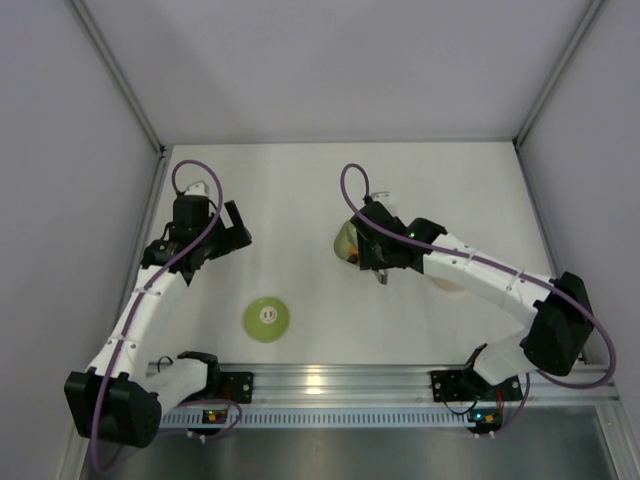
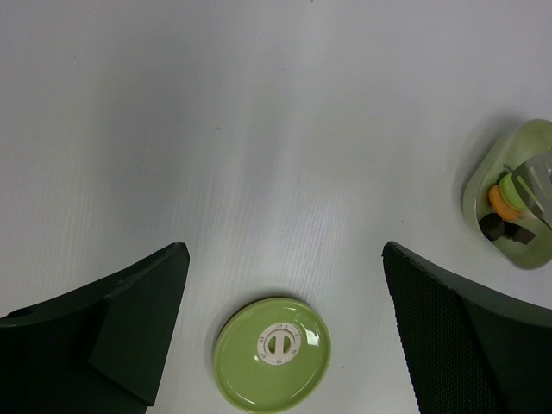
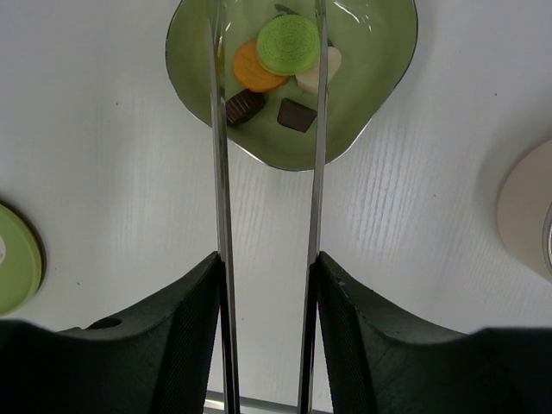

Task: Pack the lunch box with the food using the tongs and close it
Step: Pick up the fake food from the plate.

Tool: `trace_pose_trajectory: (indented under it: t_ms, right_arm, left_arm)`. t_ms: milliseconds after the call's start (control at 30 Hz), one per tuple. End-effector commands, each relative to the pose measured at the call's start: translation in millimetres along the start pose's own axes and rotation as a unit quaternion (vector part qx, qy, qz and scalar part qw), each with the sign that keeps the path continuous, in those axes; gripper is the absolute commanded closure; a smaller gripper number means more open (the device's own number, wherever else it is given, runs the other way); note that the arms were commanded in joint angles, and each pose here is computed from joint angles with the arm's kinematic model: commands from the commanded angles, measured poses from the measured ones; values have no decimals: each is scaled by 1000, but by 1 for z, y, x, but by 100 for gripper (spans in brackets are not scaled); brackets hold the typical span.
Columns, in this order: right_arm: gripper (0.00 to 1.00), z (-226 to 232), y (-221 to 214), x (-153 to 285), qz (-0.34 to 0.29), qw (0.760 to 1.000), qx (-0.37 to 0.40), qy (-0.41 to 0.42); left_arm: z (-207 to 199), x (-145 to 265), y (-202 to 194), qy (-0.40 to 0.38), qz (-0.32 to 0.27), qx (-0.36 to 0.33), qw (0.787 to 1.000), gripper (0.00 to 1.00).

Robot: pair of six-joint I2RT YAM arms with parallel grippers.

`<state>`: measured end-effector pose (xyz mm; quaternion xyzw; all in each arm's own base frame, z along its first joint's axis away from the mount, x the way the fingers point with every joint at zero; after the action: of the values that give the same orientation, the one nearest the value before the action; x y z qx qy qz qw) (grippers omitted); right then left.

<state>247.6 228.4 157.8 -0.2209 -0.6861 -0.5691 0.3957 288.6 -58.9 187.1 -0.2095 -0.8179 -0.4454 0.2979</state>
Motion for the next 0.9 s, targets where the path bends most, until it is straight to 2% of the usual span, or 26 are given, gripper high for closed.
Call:
trace_pose_trajectory:
  t_ms: [0, 867]
  right_arm:
    - [55, -4, 19, -3, -36, 999, -17, -15]
    - [54, -1, -2, -18, -8, 1000, -10, -9]
  left_arm:
    - [-9, -2, 5, -21, -12, -4, 1000, 1]
    - [-8, -2, 5, -19, -11, -4, 1000, 1]
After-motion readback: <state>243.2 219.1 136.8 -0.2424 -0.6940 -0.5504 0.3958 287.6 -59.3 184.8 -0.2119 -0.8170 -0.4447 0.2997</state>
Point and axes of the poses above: each gripper's point midway between its finger pads, its own x axis back along the fingers, its own z axis along the line the jaws close on, y = z × x, the point moved 1 cm from there along x, back along the fingers, and after that the axes turned 10 degrees about x, right-handed, at the moved point
